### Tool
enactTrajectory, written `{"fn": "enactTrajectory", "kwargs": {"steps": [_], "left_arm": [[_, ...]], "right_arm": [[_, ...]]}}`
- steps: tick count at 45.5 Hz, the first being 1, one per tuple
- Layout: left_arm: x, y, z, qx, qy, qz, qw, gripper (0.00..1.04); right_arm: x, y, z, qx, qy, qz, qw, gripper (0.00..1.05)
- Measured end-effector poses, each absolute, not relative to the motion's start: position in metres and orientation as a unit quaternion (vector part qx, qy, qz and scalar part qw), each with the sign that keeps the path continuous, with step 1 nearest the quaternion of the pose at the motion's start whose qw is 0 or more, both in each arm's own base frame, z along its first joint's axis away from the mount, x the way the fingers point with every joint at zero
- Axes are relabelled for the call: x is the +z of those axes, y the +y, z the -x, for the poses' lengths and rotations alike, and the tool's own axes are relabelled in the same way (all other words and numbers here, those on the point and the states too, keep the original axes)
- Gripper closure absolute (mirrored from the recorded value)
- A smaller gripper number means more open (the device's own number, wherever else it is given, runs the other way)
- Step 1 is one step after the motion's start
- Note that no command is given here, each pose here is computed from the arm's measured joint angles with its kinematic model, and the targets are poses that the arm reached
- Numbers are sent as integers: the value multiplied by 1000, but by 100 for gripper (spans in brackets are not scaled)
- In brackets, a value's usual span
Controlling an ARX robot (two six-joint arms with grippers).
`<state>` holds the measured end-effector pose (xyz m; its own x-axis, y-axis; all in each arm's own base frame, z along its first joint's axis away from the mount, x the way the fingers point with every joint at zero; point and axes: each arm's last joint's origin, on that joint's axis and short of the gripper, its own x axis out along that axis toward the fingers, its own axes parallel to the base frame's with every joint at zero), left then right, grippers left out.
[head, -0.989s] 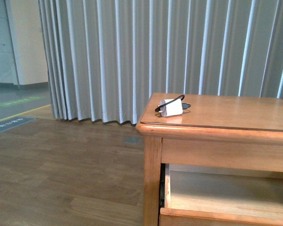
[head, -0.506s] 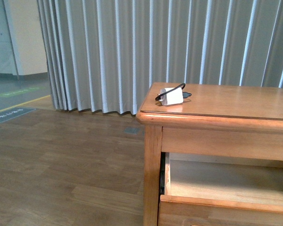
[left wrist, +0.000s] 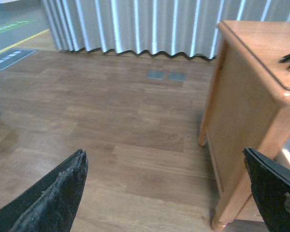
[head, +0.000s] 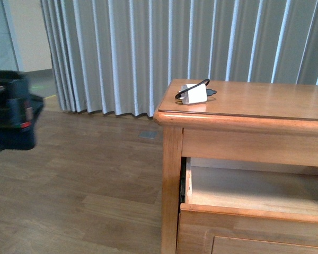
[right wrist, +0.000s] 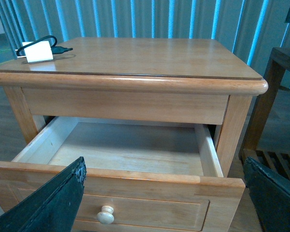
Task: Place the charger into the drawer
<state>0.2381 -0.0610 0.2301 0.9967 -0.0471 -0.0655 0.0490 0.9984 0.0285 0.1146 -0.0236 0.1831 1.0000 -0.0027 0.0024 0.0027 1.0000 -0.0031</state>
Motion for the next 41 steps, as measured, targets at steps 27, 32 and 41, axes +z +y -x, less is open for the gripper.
{"fn": "enactTrajectory", "kwargs": {"steps": [27, 32, 41], "left_arm": [[248, -150, -372, -234, 31, -41, 971, 6], [250, -158, -392, -254, 24, -29, 967, 6], [246, -182, -438, -281, 30, -13, 959, 6]], "right_arm": [[183, -24, -115, -1, -1, 2, 1000, 8], [183, -24, -115, -1, -1, 2, 1000, 8], [183, -24, -115, -1, -1, 2, 1000, 8]]}}
